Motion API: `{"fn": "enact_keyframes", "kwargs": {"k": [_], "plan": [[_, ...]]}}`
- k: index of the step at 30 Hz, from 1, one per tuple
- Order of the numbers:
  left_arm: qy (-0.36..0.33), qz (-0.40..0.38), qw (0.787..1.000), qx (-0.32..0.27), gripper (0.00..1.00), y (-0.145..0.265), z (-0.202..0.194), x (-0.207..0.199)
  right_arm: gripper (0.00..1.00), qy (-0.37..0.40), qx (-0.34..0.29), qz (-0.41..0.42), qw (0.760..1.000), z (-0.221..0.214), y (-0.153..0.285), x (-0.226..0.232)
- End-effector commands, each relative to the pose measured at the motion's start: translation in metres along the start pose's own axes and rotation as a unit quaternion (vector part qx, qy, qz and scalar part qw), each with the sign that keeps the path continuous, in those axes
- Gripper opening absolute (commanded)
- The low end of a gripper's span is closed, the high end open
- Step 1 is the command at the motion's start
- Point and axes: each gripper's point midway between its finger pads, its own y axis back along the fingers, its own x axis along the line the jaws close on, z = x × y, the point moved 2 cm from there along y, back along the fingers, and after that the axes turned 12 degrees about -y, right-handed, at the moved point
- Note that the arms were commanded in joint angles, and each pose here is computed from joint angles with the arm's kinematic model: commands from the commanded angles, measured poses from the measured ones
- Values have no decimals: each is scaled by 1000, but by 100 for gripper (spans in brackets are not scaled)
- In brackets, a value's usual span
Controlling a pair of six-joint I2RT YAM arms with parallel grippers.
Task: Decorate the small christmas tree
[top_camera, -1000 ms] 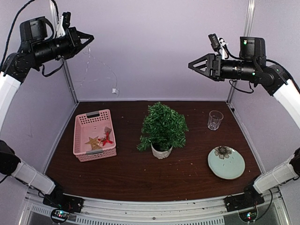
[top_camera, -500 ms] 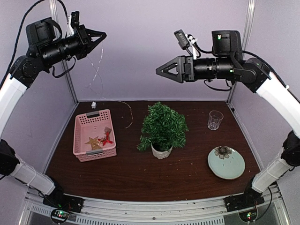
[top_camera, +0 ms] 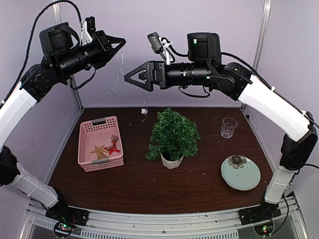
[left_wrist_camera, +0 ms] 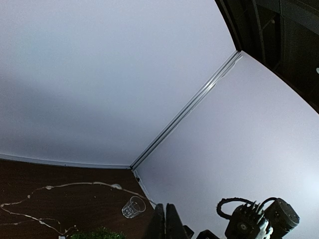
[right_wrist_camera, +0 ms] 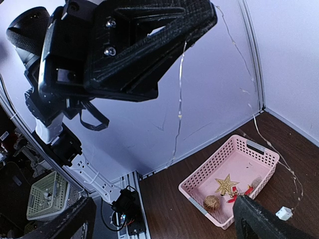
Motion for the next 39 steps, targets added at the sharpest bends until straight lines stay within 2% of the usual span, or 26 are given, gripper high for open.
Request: {"fn": "enact_keyframes", "kwargs": {"k": [1,4,11,16,20,26,31,32,36,39], "plan": [[20,3,999,-51,0,-3,14,-3,99,-2,-44,24,999,19,-13,10],[24,1,998,-57,0,-4,15,-3,99,-13,-53,30,998,21,-25,6],[34,-2,997,-62,0,-4,14,-3,87,-40,-70,43,996,20,-52,-2],[38,4,997,-70,0,-2,15,0,79,-43,-46,85,994,6,-72,3],[43,8,995,-86,0,5,21,2,63,-40,-34,83,995,-4,-80,-2],[43,9,993,-107,0,13,32,0,44,-41,-39,91,994,-10,-92,-9],[35,31,993,-111,0,17,33,7,3,-34,-38,105,993,-8,-86,-1],[26,45,993,-109,0,19,32,11,0,-30,-39,104,993,-6,-81,2],[16,104,989,-101,0,29,28,40,0,-6,-19,102,995,-10,-62,12],[-35,127,989,-64,0,36,24,57,0,-9,-8,109,994,-13,-49,15]]}}
